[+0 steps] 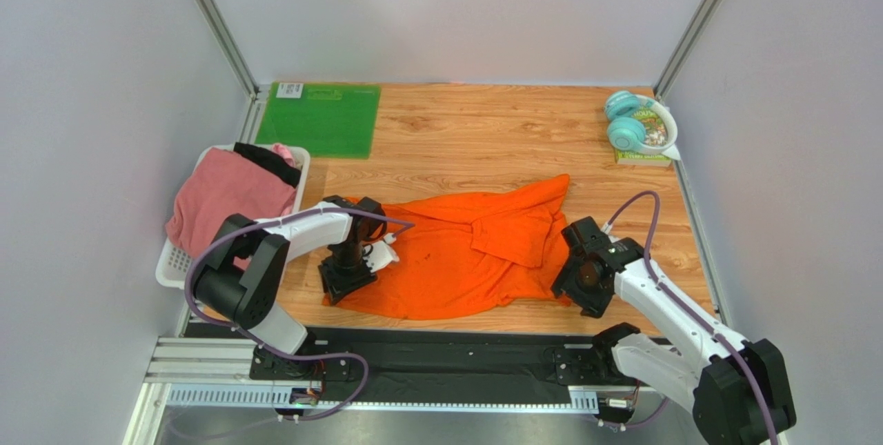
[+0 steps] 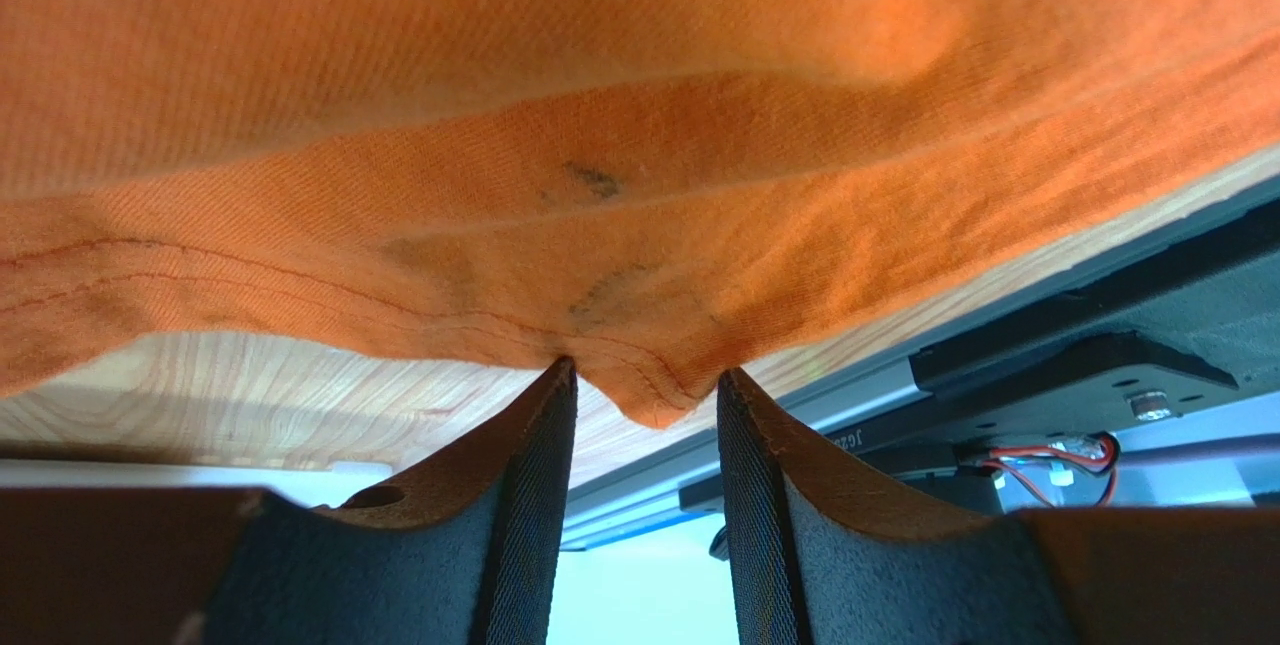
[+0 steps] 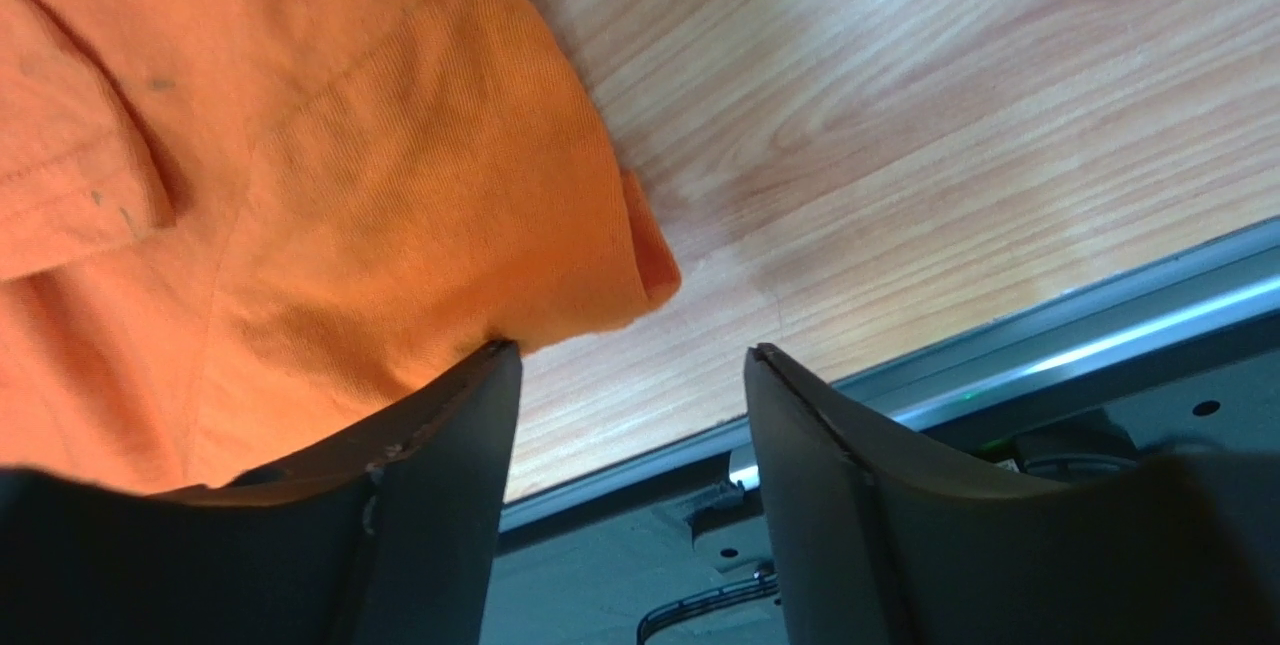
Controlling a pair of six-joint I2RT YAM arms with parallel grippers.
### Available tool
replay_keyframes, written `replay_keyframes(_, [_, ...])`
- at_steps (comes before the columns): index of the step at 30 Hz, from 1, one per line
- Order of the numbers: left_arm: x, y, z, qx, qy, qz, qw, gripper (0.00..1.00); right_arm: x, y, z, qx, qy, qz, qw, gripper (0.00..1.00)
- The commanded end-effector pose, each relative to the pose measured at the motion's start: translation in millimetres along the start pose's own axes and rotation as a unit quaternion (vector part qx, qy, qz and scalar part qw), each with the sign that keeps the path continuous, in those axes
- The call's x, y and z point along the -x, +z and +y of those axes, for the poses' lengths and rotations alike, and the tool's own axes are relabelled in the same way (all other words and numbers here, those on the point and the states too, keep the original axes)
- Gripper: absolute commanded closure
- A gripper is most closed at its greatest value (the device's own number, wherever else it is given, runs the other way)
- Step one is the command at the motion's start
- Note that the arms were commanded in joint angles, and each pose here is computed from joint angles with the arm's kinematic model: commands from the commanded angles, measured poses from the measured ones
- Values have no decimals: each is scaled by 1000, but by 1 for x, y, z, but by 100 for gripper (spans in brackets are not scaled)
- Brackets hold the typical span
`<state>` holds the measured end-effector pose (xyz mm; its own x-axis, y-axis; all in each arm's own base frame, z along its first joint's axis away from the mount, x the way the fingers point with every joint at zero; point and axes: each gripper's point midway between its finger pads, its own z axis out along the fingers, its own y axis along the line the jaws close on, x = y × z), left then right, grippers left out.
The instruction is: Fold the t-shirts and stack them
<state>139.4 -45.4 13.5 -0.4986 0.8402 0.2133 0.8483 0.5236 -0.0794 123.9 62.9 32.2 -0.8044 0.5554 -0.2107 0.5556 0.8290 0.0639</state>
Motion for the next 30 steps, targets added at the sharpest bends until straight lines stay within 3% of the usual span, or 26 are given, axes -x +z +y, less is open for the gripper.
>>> replay_keyframes(1, [3, 6, 3, 8, 3, -5, 1000, 53, 24, -4, 18, 18, 4, -46, 999, 44])
replay_keyframes(5, [4, 11, 5, 13, 3, -5, 1000, 53, 27, -2, 21, 24, 9, -52, 998, 57])
replay_keyframes(11, [6, 17, 10, 24, -1, -4, 1000, 53, 29, 9, 17, -1, -2, -53, 999, 50])
replay_keyframes(14, [8, 13, 9, 28, -3, -19, 999, 46, 27, 16, 11, -17, -7, -52, 998, 46])
replay_keyframes(15, [9, 12, 10, 30, -2, -25, 999, 41, 26, 18, 10, -17, -7, -51, 999, 48])
replay_keyframes(22, [13, 9, 10, 35, -7, -43, 998, 39, 25, 21, 13, -9, -6, -50, 999, 64])
replay_keyframes(30, [13, 4, 16, 41, -25, -77, 996, 34, 21, 24, 13, -8, -11, -40, 999, 69])
